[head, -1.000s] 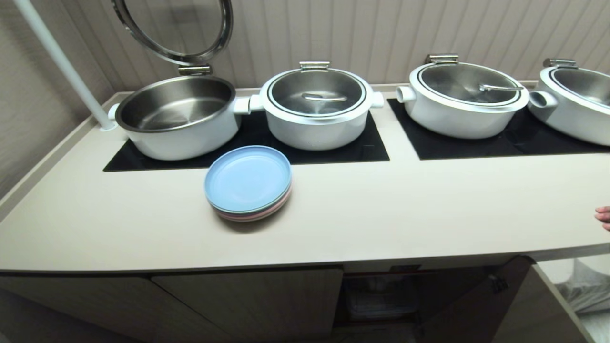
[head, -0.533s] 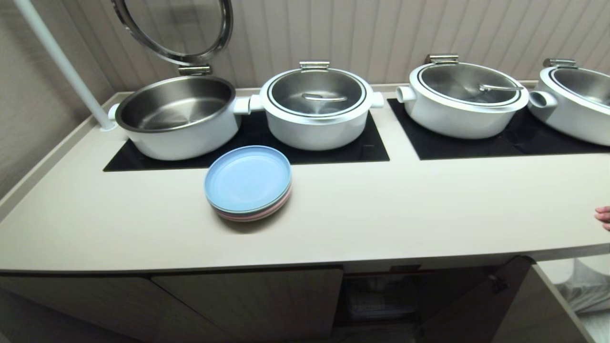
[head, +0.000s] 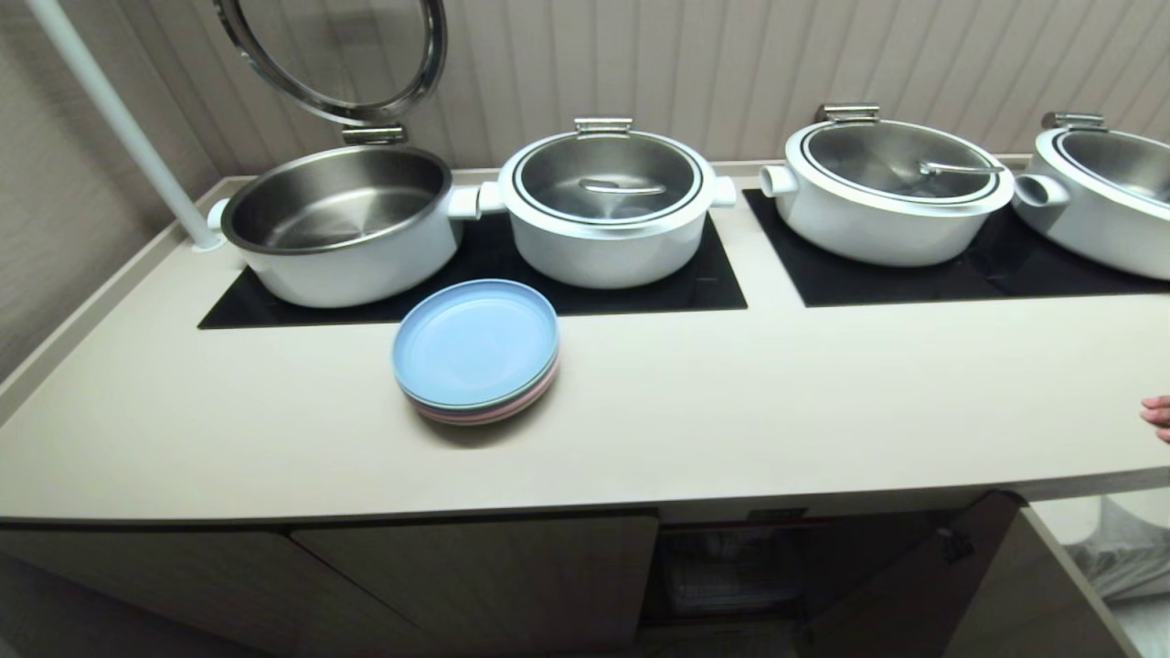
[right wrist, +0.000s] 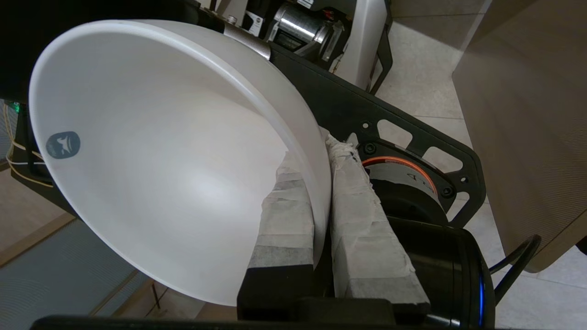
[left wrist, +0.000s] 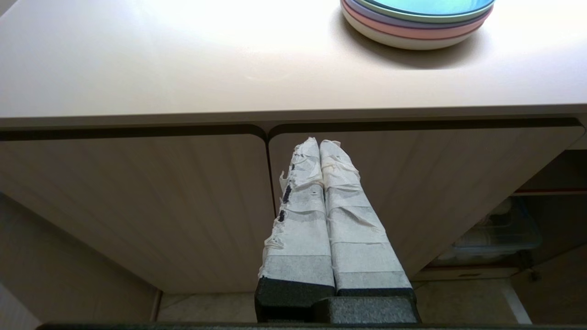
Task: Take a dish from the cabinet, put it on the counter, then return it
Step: Put it back into the cabinet
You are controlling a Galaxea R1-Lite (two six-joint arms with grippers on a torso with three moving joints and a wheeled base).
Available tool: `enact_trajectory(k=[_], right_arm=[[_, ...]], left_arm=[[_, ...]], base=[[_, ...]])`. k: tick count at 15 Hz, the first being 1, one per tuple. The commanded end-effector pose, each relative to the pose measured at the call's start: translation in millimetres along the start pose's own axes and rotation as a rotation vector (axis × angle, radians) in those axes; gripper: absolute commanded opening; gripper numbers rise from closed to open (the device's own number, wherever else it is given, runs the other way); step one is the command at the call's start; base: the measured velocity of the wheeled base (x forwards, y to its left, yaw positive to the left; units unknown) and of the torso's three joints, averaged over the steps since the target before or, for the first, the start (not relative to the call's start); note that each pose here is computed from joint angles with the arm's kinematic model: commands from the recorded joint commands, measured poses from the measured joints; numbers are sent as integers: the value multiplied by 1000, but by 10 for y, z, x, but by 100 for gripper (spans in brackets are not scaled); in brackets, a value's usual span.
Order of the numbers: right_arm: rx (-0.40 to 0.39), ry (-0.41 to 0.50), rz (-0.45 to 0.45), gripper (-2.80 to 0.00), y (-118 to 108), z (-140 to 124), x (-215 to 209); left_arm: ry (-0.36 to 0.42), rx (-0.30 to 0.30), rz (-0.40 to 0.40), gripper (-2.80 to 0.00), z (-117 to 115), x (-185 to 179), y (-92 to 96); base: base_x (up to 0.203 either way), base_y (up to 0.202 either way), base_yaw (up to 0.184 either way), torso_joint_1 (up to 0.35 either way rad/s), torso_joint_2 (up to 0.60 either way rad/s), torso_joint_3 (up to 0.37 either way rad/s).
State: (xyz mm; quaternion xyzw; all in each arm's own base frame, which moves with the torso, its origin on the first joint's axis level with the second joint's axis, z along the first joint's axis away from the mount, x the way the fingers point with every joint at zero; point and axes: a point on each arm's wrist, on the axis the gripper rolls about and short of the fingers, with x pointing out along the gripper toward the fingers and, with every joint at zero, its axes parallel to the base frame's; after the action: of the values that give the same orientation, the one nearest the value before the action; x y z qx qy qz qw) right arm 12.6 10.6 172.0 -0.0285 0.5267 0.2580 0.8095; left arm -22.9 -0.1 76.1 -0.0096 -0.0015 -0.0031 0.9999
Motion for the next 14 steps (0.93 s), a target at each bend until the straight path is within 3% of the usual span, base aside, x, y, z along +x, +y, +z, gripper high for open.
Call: enact_trajectory(k=[1,14], right_arm=[[3,10,2,-280,0,8,1],[1,7,3,-280,6,11,-22]], left_arm=[[-1,-1,-2,-280,1,0,0],[0,-1,-2,-280,0,0,0]], base=[[0,0,0,0,0,0],[0,0,0,-23,47,26]])
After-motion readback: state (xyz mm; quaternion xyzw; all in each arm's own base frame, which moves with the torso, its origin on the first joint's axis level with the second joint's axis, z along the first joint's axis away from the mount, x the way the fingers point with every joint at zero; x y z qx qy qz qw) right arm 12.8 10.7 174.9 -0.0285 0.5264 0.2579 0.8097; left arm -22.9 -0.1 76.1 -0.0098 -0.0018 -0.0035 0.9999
